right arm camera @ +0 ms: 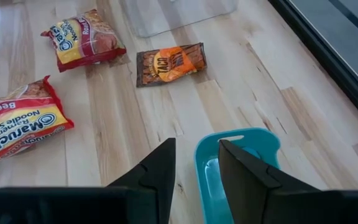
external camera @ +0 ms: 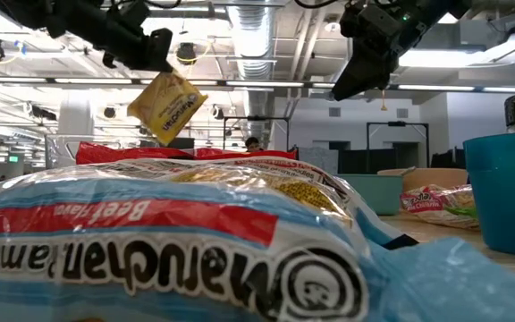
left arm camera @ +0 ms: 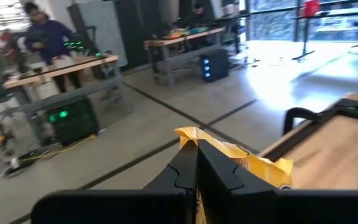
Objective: Pick & Place Food Item
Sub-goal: Put the yellow noodle pack into the transparent bin
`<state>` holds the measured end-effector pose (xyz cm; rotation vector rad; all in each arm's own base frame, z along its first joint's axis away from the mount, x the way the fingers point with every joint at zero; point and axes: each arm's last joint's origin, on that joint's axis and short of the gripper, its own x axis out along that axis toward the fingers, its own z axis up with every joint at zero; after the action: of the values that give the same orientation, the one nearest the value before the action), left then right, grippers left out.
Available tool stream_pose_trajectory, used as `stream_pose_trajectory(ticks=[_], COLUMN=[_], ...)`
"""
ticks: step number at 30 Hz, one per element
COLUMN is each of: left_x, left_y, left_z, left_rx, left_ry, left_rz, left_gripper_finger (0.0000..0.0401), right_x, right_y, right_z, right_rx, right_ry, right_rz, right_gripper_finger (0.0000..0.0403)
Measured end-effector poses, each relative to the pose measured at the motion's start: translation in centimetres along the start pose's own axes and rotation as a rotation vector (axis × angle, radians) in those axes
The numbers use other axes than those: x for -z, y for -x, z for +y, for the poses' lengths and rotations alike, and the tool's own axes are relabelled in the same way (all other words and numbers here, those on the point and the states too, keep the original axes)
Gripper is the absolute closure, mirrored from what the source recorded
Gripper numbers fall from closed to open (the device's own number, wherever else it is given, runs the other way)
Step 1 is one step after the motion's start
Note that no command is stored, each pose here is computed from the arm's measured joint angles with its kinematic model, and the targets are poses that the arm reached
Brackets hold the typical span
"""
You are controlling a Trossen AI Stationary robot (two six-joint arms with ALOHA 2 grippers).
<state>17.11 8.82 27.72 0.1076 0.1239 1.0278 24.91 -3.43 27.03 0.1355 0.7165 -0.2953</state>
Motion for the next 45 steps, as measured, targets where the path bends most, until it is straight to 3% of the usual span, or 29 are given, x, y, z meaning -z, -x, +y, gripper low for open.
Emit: stream_pose_trajectory(ticks=[29,36,45], left_x=[3.2,5.1,6.1], left_y=[-2.6,-4.4,-5.4], left_z=[2.2,2.0,2.8], left_rx=[-0.135,-0.102,-0.143], left_ry=[-0.276,-0.421,-0.429], left_rz=[0.256,0.355,0.406], left_gripper_finger=[0.0401,0.0401,0.0401], right_x=[-0.1,-0.1,0.0], right_y=[0.0,0.0,0.0], right_z=[0.0,0.0,0.0], right_rx=[-0.001,-0.001,-0.001], right_ry=[-0.001,-0.001,0.011], right_rz=[-0.006,-0.006,-0.004], right_gripper_finger=[0.0288,0.0288,0.0288])
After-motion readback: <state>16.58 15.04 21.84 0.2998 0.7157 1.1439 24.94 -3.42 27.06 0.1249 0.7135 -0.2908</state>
